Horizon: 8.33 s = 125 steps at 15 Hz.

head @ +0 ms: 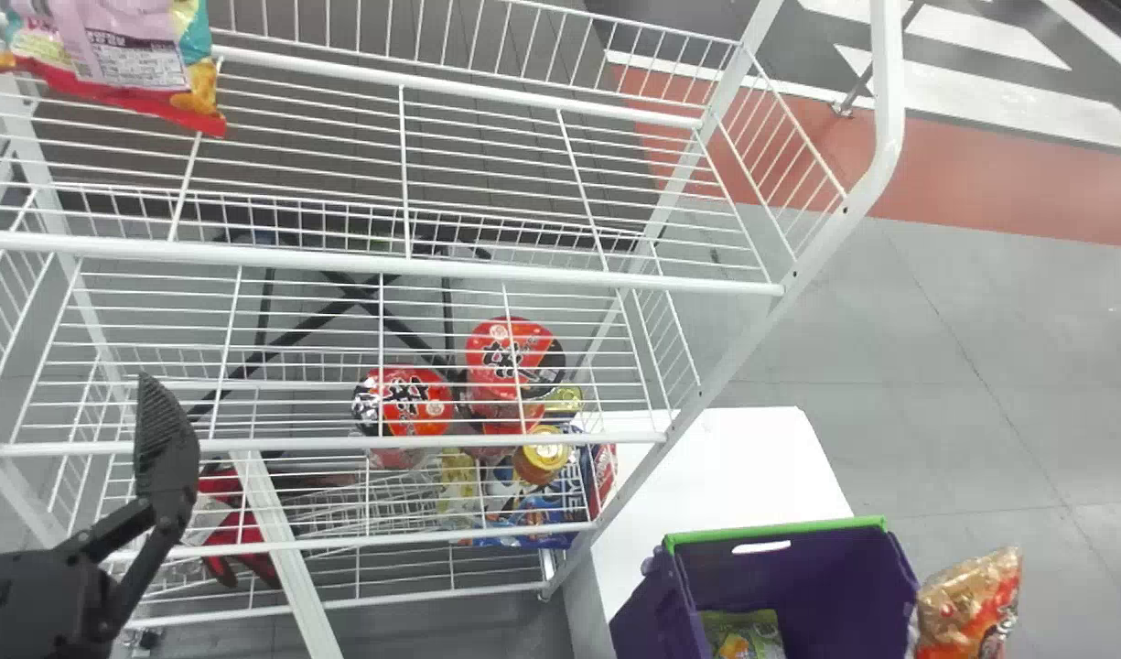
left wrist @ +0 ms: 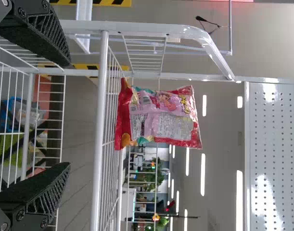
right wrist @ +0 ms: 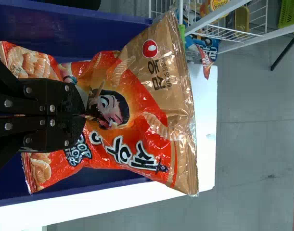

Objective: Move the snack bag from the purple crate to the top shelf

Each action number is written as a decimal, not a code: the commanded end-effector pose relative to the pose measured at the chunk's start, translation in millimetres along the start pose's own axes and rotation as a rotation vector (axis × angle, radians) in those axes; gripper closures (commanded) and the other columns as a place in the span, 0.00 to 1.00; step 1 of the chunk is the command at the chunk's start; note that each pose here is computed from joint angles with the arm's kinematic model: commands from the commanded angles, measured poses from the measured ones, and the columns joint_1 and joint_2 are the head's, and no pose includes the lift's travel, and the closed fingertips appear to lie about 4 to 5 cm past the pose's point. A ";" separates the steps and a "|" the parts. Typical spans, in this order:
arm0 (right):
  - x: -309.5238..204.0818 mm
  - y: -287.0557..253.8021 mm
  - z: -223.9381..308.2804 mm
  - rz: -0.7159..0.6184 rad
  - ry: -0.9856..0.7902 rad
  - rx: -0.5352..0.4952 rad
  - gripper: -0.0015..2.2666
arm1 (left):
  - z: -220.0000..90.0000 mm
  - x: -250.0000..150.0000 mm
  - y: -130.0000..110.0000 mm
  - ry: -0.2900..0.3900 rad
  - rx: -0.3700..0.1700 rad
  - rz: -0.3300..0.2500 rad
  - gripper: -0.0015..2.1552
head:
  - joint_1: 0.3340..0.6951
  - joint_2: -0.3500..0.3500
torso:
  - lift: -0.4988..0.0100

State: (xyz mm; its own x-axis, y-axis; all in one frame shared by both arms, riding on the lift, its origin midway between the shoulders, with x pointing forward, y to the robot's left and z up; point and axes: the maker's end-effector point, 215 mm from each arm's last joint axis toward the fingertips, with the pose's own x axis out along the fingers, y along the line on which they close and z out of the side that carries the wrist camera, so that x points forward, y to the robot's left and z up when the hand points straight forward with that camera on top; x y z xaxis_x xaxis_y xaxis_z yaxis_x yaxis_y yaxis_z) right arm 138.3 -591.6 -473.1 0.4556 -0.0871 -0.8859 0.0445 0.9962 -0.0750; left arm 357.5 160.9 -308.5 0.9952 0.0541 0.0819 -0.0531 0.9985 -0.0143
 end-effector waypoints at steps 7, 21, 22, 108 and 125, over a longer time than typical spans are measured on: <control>-1.2 -0.8 2.7 -0.006 -0.001 0.009 0.73 | 1.5 3.4 1.9 -0.006 -0.002 0.003 0.03 | 1.00 0.00 | 0.68; -12.1 -2.4 11.1 -0.017 -0.020 0.015 0.73 | 3.2 0.0 -3.5 -0.005 -0.008 -0.006 0.03 | 1.00 0.00 | 0.78; -12.5 -3.4 11.0 -0.020 -0.020 0.016 0.73 | 3.2 0.0 -3.8 -0.005 -0.008 -0.007 0.03 | 1.00 0.00 | 0.79; -43.8 542.1 416.0 0.315 -0.873 -0.255 0.73 | -13.3 -4.5 -25.3 0.019 0.020 -0.085 0.03 | 1.00 0.62 | 0.98; 2.9 547.3 449.4 0.403 -1.102 0.112 0.75 | -29.9 5.4 -3.1 0.036 0.026 -0.055 0.03 | 1.00 0.68 | 0.98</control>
State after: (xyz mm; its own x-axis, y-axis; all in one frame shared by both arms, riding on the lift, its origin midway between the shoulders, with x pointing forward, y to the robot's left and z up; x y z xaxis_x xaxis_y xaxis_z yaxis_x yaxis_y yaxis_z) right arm 560.0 -51.5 -305.9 0.9736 0.2258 0.0345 -0.2282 0.9544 0.1922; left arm 364.1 155.2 -335.7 0.9988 -0.0055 0.0485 0.0047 0.9999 0.0157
